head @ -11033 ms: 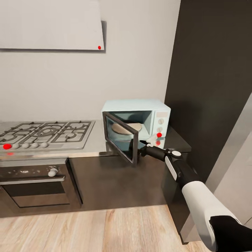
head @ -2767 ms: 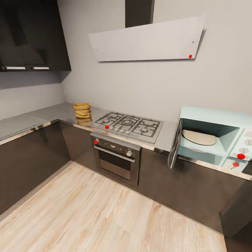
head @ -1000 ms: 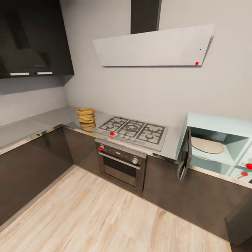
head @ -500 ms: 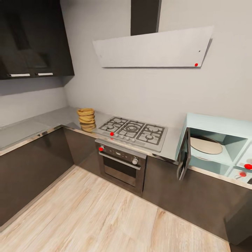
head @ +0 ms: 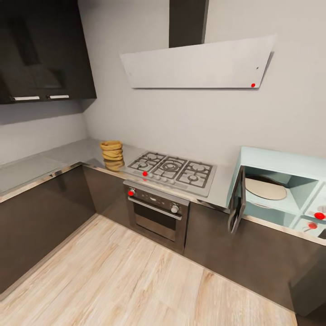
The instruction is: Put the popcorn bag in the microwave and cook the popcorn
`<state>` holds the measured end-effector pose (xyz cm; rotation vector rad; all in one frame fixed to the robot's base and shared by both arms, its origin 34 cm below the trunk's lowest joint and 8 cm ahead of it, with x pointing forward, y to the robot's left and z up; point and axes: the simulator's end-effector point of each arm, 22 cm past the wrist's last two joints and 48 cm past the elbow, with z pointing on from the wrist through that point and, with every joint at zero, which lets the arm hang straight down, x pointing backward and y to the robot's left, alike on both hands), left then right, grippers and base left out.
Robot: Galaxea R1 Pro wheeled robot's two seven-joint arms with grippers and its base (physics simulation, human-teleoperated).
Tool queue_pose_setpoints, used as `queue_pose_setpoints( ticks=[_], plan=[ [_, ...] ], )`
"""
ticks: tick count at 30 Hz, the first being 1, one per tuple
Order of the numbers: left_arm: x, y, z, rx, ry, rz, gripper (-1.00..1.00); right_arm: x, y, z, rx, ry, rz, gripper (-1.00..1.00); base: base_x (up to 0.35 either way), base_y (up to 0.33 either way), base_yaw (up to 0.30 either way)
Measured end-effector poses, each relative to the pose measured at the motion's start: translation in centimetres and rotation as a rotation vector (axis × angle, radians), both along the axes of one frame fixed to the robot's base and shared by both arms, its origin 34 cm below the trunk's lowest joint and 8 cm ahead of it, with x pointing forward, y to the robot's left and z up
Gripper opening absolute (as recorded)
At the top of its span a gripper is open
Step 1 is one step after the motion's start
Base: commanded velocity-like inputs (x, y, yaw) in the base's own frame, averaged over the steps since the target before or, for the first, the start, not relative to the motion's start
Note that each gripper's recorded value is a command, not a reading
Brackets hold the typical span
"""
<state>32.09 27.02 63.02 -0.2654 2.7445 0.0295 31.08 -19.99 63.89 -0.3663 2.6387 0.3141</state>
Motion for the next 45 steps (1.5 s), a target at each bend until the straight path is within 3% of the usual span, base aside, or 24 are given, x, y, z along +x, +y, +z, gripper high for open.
queue_pose_setpoints(
  ticks=[8, 14, 29, 38, 45],
  plan=[
    [-1.2, -0.2, 0.1, -0.01, 0.05, -0.003, 1.0, -0.2, 1.2, 0.6, 0.019, -0.002, 0.005, 1.0, 0.0, 0.0, 0.0],
    [-1.2, -0.1, 0.1, -0.01, 0.051, 0.001, 1.0, 2.5, -1.0, 1.1, -0.008, -0.045, -0.017, 1.0, 0.0, 0.0, 0.0],
    [-1.3, -0.4, 0.0, -0.011, 0.052, 0.002, 1.0, 2.7, -1.9, 1.1, -0.02, -0.052, -0.023, 1.0, 0.0, 0.0, 0.09],
    [-1.8, -0.8, 0.0, -0.012, 0.048, -0.006, 1.0, 3.2, -3.6, 0.9, -0.115, -0.078, -0.073, 1.0, 0.084, 0.012, 0.263],
    [-1.9, 0.0, 0.0, -0.006, 0.049, 0.007, 1.0, 3.3, -3.3, 0.9, -0.113, -0.08, -0.078, 1.0, 0.305, 0.209, 0.277]
  ],
)
